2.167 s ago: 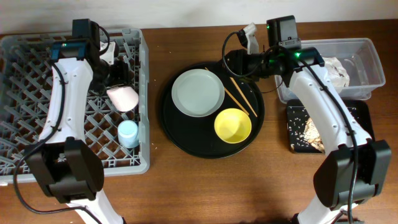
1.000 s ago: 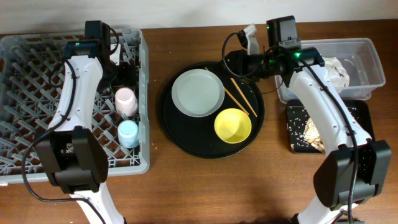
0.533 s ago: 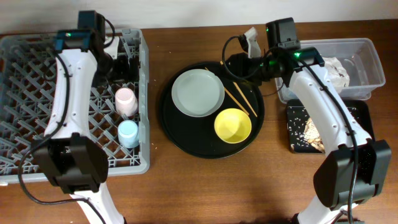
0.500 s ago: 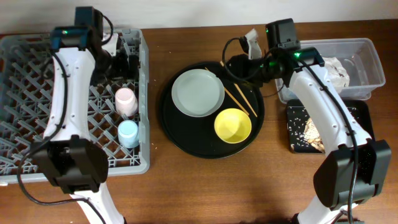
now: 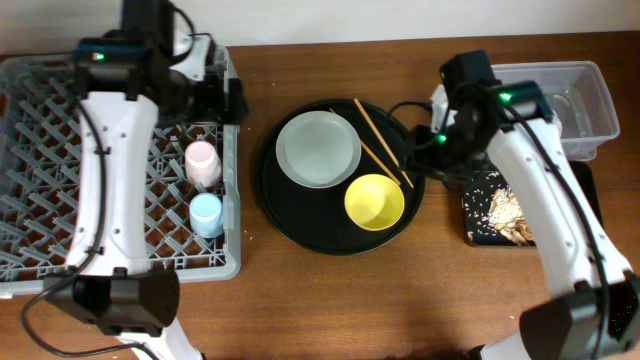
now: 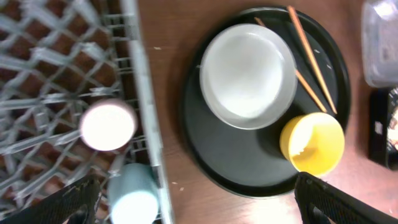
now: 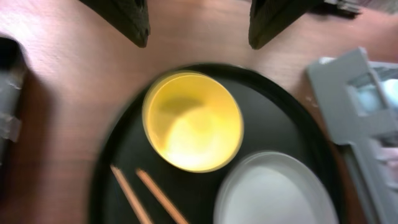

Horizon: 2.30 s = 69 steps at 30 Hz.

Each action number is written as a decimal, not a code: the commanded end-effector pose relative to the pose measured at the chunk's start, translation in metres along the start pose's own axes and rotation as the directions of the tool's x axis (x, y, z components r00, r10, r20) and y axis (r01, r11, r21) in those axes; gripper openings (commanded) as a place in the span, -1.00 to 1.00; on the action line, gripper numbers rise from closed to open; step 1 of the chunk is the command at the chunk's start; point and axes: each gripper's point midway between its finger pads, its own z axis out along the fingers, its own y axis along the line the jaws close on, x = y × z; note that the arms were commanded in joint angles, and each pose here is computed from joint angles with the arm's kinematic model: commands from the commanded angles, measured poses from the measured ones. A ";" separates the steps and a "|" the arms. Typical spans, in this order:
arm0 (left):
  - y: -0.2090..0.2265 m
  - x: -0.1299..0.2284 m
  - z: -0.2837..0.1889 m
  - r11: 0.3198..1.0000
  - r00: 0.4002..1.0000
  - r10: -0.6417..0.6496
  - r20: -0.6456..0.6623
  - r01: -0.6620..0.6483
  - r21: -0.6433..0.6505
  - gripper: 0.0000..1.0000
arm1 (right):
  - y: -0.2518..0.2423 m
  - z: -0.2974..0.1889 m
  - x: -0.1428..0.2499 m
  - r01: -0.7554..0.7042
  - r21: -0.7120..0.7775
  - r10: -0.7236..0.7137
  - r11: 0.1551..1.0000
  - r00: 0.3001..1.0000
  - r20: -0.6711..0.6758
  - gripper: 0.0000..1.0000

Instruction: Sort waste into correct bins and load items into the dishwasher rack

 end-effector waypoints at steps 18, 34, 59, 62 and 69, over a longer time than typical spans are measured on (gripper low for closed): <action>-0.060 0.015 0.064 0.995 0.995 0.085 -0.044 -0.083 0.046 0.98 | -0.042 0.078 0.020 -0.072 0.174 0.078 0.982 0.996 -0.030 0.01; -0.058 0.009 0.074 0.995 0.996 0.088 -0.017 -0.087 0.045 0.98 | -0.043 0.129 0.027 -0.085 0.138 0.088 0.987 0.996 -0.017 -0.29; -0.060 0.008 0.076 0.995 0.996 0.090 -0.013 -0.089 0.051 0.98 | 0.017 0.145 0.046 0.035 0.009 -0.034 0.999 0.992 -0.121 -0.39; -0.065 0.016 0.081 0.992 0.995 0.086 -0.042 -0.082 0.093 0.98 | 0.018 0.100 0.024 0.044 -0.010 -0.045 0.999 0.997 -0.059 -0.21; -0.084 0.045 0.111 0.984 0.985 0.126 -0.116 -0.109 0.139 0.98 | -0.021 0.027 -0.031 -0.039 0.042 0.033 0.998 0.991 0.130 0.36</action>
